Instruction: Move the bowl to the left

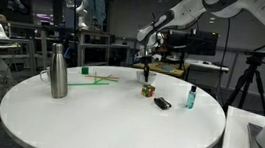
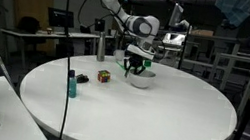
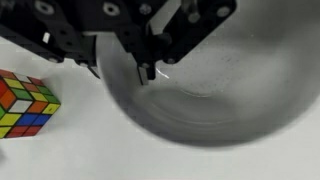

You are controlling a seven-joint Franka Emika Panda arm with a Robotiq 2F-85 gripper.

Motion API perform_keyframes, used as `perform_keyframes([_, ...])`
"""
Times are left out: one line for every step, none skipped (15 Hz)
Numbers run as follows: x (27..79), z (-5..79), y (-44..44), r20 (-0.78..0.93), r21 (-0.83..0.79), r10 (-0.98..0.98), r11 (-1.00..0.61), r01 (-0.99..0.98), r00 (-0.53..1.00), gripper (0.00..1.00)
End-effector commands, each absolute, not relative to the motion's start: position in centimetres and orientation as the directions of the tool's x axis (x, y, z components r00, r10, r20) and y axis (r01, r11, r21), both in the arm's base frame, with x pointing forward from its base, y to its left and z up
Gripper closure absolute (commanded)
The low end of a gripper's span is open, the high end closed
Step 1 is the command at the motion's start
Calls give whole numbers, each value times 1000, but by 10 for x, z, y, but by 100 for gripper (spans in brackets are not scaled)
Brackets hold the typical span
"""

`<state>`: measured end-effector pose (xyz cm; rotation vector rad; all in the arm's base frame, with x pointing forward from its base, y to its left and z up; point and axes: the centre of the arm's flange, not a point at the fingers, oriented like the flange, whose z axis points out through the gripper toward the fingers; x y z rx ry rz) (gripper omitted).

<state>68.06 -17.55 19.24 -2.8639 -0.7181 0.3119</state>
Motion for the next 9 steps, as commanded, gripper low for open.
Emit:
perform_keyframes([692, 195, -179, -186, -231, 497, -860, 454, 847, 95])
perform_keyframes([691, 197, -177, -186, -224, 494, -863, 452, 850, 99])
perform_keyframes([691, 204, -176, -183, -219, 492, -865, 452, 852, 98])
perform_keyframes([689, 206, -174, -185, -215, 487, -868, 448, 854, 96])
perform_keyframes([688, 210, -173, -186, -207, 481, -872, 444, 857, 97])
perform_keyframes([688, 214, -172, -184, -203, 480, -872, 445, 858, 97])
perform_keyframes([686, 215, -171, -188, -198, 476, -875, 441, 859, 96])
perform_keyframes([686, 217, -170, -190, -197, 472, -877, 438, 861, 97])
perform_keyframes([686, 219, -170, -190, -192, 469, -879, 436, 862, 97])
